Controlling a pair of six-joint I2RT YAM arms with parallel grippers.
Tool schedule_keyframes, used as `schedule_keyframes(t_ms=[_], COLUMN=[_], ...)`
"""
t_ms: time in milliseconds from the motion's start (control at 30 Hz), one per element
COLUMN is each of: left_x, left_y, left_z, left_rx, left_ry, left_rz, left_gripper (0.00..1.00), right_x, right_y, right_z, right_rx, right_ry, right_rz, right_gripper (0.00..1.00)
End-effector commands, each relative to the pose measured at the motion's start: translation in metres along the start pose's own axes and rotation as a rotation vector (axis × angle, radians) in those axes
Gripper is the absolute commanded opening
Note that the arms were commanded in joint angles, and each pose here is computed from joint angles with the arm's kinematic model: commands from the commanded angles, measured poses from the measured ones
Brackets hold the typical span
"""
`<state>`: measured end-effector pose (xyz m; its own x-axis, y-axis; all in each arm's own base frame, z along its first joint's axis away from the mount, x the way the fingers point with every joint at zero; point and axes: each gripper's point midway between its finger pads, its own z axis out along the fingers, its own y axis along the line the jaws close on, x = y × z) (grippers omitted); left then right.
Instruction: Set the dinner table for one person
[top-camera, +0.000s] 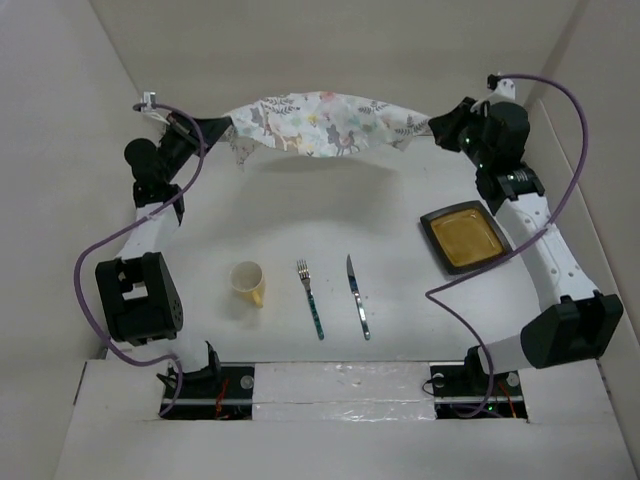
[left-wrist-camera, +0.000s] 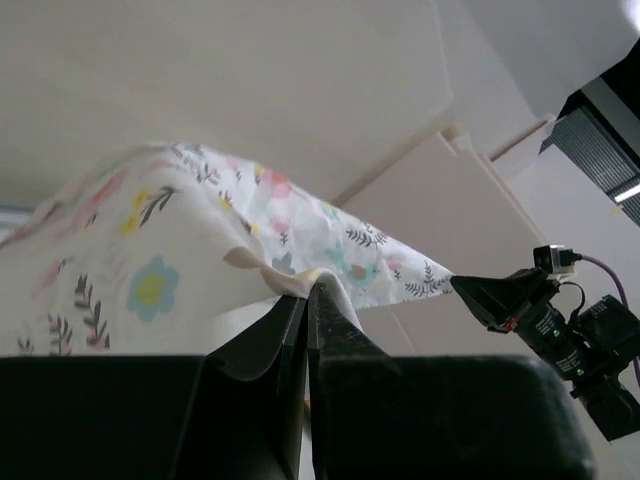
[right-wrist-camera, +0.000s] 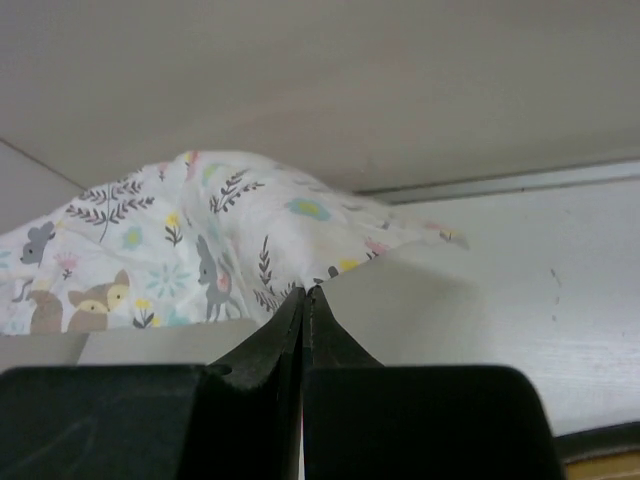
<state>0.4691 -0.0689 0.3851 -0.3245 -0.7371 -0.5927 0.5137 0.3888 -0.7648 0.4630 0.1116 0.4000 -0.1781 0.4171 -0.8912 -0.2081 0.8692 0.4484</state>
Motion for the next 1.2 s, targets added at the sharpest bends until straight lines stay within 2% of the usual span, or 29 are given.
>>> schedule_keyframes(t_ms=[0,33,100,133,167,233,333,433,600,733,767,800,1000,1167], left_x=[0.017,0.038,0.052,0.071,0.078,0.097,0.124,0.134,0.145,0.144,0.140,0.147,0.135,0.149], left_y=[0.031,0.056,0.071,0.094,0.104,0.122,0.148,0.168,0.186,0.187,0.193,0.200,0.211,0.221], left_z=[-0.025,-0.035,-0.043,-0.052,-0.056,-0.065,-0.078,-0.099,-0.137,-0.149,-0.153,-0.161,-0.178,-0.184], left_rx=[-0.027,-0.070,-0.086,-0.135,-0.157,-0.176,-0.233,-0.302,-0.419,-0.514,-0.557,-0.622,-0.811,-0.841], left_ry=[-0.031,-0.010,-0.014,0.002,-0.001,0.016,0.053,0.043,0.029,0.026,0.013,0.032,0.033,0.062], left_rz=[-0.009,-0.067,-0.107,-0.159,-0.180,-0.243,-0.287,-0.301,-0.311,-0.285,-0.248,-0.273,-0.207,-0.246], left_gripper=[0.00,0.00,0.00,0.00,0.00,0.00,0.00,0.00,0.00,0.00,0.00,0.00,0.00,0.00], right_x=[0.055,0.088,0.111,0.125,0.154,0.183,0.222,0.255,0.273,0.288,0.290,0.292,0.296,0.297], right_y=[-0.020,-0.034,-0.044,-0.050,-0.063,-0.078,-0.099,-0.118,-0.137,-0.151,-0.152,-0.152,-0.146,-0.147], right_z=[-0.003,-0.009,-0.013,-0.013,-0.017,-0.019,-0.028,-0.047,-0.064,-0.079,-0.081,-0.083,-0.103,-0.112], right_rx=[-0.007,0.018,0.023,0.028,0.052,0.092,0.149,0.208,0.263,0.302,0.305,0.304,0.273,0.282], right_ry=[0.076,0.126,0.140,0.154,0.210,0.270,0.340,0.394,0.414,0.437,0.437,0.439,0.445,0.437], right_rz=[0.041,0.064,0.078,0.090,0.100,0.111,0.127,0.126,0.141,0.165,0.169,0.170,0.190,0.186], right_gripper=[0.00,0.00,0.00,0.00,0.00,0.00,0.00,0.00,0.00,0.00,0.00,0.00,0.00,0.00])
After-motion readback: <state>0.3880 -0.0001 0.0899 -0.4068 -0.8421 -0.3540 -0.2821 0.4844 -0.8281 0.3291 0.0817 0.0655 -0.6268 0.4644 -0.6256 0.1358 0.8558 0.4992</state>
